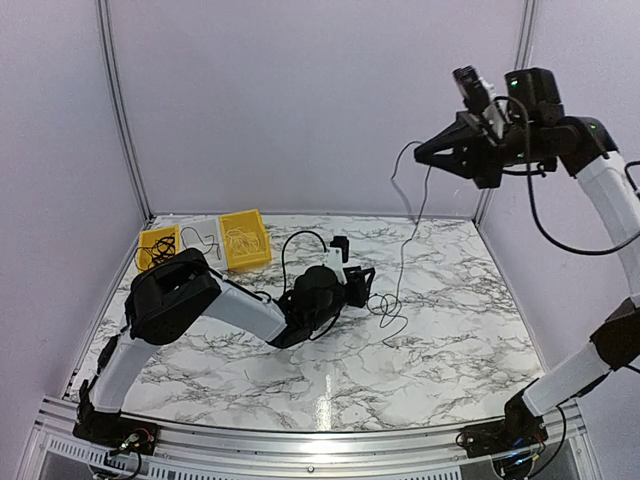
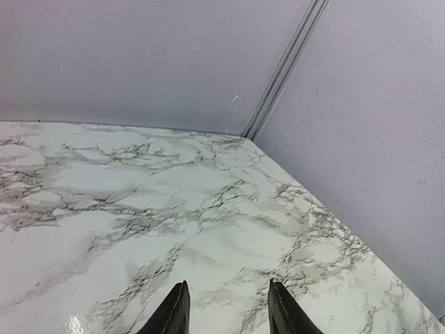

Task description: Untangle the cables

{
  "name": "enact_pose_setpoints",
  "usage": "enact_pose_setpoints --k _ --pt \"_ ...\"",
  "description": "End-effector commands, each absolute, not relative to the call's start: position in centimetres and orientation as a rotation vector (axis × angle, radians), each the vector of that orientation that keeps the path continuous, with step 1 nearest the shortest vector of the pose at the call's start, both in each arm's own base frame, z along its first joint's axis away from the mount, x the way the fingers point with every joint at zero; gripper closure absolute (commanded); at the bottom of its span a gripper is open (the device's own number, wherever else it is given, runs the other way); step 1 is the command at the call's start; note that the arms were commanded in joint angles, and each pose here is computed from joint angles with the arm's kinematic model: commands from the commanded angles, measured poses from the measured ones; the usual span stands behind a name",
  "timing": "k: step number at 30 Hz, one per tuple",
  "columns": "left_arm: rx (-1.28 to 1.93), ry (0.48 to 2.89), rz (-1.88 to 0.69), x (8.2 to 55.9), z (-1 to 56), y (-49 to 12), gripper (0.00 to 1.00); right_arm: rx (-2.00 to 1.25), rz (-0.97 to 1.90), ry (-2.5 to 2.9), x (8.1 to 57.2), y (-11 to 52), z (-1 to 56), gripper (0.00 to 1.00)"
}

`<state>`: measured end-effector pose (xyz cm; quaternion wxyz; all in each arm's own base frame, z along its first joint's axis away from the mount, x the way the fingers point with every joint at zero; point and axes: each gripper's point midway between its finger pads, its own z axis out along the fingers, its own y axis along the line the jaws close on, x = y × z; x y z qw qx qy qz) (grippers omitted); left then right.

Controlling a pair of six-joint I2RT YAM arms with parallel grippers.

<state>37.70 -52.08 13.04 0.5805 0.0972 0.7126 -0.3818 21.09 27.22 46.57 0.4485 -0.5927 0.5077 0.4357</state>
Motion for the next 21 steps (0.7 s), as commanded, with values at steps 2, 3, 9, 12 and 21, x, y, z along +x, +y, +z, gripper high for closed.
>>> enact_pose_setpoints --k 2,3,9,12,21 --pt "0.202 1.775 -0.814 38.4 9.6 -49.9 0.59 -1.418 1.024 1.163 18.8 24.4 51.1 1.0" --pt "0.206 1.787 -0.804 38.2 9.2 -49.3 0.59 -1.414 1.015 1.172 19.1 24.4 50.8 1.0" --pt "0.254 1.79 -0.766 36.6 10.8 -47.0 0.58 -1.357 0.982 1.242 21.4 24.6 49.0 1.0" --pt "0.208 1.786 -0.747 35.4 12.5 -44.0 0.55 -1.325 0.966 1.299 22.8 24.8 47.3 1.0" --pt "0.333 1.653 -0.77 29.7 18.1 -40.0 0.38 -1.25 0.936 1.468 25.8 25.0 39.8 1.0"
